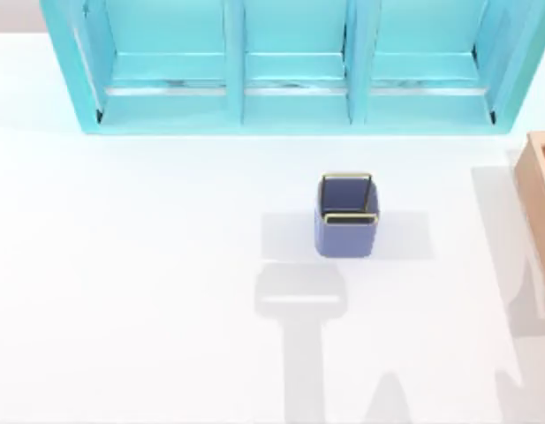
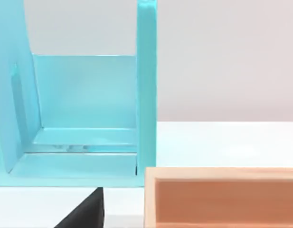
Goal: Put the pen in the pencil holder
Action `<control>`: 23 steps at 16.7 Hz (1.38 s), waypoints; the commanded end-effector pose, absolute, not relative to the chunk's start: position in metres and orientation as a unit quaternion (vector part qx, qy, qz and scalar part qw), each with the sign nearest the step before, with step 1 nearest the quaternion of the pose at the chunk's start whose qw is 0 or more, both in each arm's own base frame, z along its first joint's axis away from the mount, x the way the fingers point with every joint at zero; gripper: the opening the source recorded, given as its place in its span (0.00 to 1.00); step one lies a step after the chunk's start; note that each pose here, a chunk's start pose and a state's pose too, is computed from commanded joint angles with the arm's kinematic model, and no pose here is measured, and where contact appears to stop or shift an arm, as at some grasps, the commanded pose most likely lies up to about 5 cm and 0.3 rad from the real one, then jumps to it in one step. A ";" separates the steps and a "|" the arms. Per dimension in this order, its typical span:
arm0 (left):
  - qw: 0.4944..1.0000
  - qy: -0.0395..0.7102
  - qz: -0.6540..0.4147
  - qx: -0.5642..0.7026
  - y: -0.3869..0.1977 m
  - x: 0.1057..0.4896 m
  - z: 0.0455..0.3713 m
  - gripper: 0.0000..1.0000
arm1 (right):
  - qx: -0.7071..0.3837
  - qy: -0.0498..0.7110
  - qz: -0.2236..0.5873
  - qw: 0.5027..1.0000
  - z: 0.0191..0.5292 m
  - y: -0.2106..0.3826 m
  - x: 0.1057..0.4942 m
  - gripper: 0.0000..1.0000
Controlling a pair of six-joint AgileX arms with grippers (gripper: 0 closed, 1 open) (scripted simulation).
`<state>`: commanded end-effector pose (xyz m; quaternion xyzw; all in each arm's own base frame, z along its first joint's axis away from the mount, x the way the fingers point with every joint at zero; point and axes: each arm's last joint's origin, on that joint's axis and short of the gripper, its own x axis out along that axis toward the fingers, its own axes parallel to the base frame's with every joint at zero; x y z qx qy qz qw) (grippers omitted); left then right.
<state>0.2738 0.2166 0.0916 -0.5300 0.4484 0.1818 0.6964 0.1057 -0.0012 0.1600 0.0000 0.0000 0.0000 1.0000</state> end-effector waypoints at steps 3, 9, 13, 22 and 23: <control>0.696 0.445 0.187 -0.532 0.227 0.261 0.104 0.00 | 0.000 0.000 0.000 1.000 0.160 -0.001 0.106 1.00; 0.682 0.458 0.190 -0.538 0.241 0.197 0.169 0.00 | 0.000 0.000 0.000 1.000 0.160 -0.001 0.106 1.00; 0.682 0.459 0.184 -0.538 0.231 0.148 0.216 0.00 | 0.000 0.000 0.000 1.000 0.160 -0.001 0.106 1.00; 0.695 0.452 0.180 -0.529 0.219 0.125 0.239 0.00 | 0.000 0.000 0.000 1.000 0.160 -0.001 0.106 1.00; 0.700 0.448 0.180 -0.526 0.219 0.125 0.241 0.00 | 0.000 0.000 0.000 1.000 0.160 -0.001 0.106 1.00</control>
